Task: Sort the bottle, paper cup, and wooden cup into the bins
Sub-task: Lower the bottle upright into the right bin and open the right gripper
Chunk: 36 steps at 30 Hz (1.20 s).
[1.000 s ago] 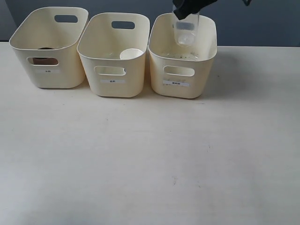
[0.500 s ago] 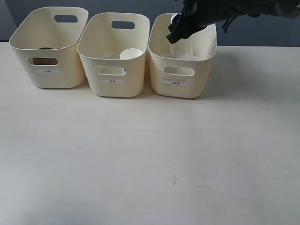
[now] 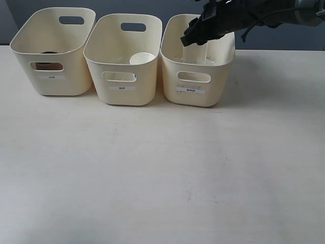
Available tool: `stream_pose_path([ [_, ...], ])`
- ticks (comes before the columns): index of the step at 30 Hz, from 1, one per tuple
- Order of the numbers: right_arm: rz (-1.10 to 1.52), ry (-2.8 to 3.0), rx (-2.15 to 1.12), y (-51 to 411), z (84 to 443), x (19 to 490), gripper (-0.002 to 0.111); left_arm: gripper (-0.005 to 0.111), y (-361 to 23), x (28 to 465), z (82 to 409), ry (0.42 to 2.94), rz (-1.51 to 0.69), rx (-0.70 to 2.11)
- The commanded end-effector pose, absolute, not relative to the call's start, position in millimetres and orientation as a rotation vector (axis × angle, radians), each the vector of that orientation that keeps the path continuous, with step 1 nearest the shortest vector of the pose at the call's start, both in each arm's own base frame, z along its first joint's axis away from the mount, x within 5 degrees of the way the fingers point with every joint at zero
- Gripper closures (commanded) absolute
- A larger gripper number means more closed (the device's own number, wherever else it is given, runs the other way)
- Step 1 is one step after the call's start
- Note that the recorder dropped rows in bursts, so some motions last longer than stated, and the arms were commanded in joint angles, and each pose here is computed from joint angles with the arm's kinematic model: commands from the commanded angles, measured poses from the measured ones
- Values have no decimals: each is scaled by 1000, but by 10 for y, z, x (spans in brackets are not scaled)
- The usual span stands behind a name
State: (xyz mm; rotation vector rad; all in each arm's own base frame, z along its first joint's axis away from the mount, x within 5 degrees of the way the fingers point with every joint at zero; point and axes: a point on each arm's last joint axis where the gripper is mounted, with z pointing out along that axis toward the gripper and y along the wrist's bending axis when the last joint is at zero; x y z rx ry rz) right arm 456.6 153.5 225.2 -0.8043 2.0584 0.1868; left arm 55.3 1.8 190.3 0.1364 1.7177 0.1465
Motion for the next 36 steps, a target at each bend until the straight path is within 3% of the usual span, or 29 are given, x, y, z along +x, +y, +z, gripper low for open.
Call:
stream_pose_path([
  [1,233,2091,-743,1469,2211,4589,109,107,14,555,1922,1712,137,134],
  [22,232,2140,-841,1486,2052,4568,108,107,14,555,1922,1712,137,134],
  [27,229,2141,-851,1485,2049,4565,82,107,14,555,1922,1712,137,134],
  [31,230,2143,-851,1486,2048,4564,80,107,14,555,1922,1712,137,134],
  [34,233,2144,-850,1486,2047,4562,64,107,14,555,1922,1712,137,134],
  [36,233,2144,-850,1486,2047,4562,59,107,14,555,1922,1712,137,134],
])
